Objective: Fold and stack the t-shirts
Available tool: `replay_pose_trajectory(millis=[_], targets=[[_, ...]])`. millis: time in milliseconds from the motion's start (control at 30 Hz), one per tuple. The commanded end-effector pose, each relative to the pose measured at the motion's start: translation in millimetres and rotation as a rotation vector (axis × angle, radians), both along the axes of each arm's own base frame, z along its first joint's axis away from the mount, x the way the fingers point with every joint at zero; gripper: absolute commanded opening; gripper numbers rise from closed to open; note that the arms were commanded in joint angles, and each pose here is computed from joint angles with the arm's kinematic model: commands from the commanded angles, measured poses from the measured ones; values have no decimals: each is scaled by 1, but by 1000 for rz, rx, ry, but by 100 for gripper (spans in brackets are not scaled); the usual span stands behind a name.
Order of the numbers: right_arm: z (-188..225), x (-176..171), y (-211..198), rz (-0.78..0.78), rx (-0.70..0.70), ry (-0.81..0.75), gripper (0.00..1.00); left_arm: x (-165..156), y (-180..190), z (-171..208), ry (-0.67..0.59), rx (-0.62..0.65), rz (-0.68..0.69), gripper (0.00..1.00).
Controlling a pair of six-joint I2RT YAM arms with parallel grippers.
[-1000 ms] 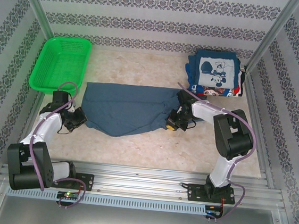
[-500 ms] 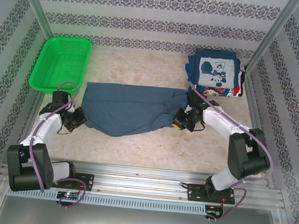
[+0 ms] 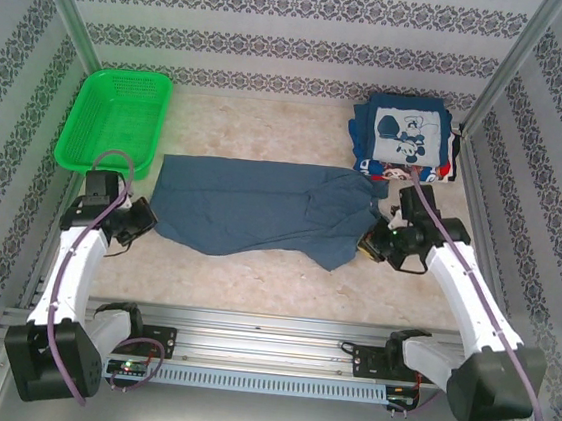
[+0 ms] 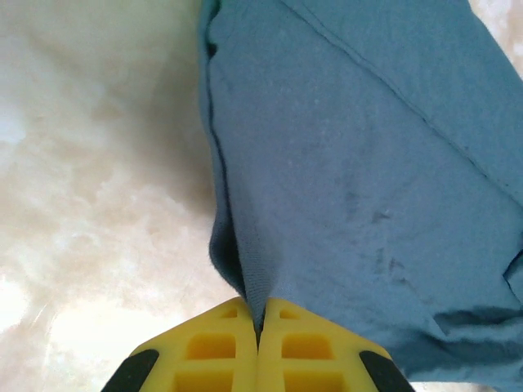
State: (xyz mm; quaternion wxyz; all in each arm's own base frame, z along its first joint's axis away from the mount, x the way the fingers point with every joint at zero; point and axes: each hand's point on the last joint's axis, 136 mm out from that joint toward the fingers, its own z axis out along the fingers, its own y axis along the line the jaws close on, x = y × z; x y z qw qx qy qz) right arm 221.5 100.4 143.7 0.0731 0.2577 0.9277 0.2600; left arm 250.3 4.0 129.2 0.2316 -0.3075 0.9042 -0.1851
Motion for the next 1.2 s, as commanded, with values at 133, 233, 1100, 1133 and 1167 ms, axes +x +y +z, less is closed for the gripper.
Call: replay_pose_trajectory(millis=[133,233,1100,1133,1167], targets=[[-8,-55,-22,-41,-22,131,0,-31,1,15,71,-8,86,0],[-10,-70,-23,-51,-20,150,0,-40,1,19,70,-8,114,0],[7,55,-21,75,-66,41,0,59,17,42,-54,3,61,0],[6,62,-21,84,-70,43,0,63,18,40,-49,5,57,0],[6,69,-21,91,-70,43,0,66,19,38,-42,6,56,0]])
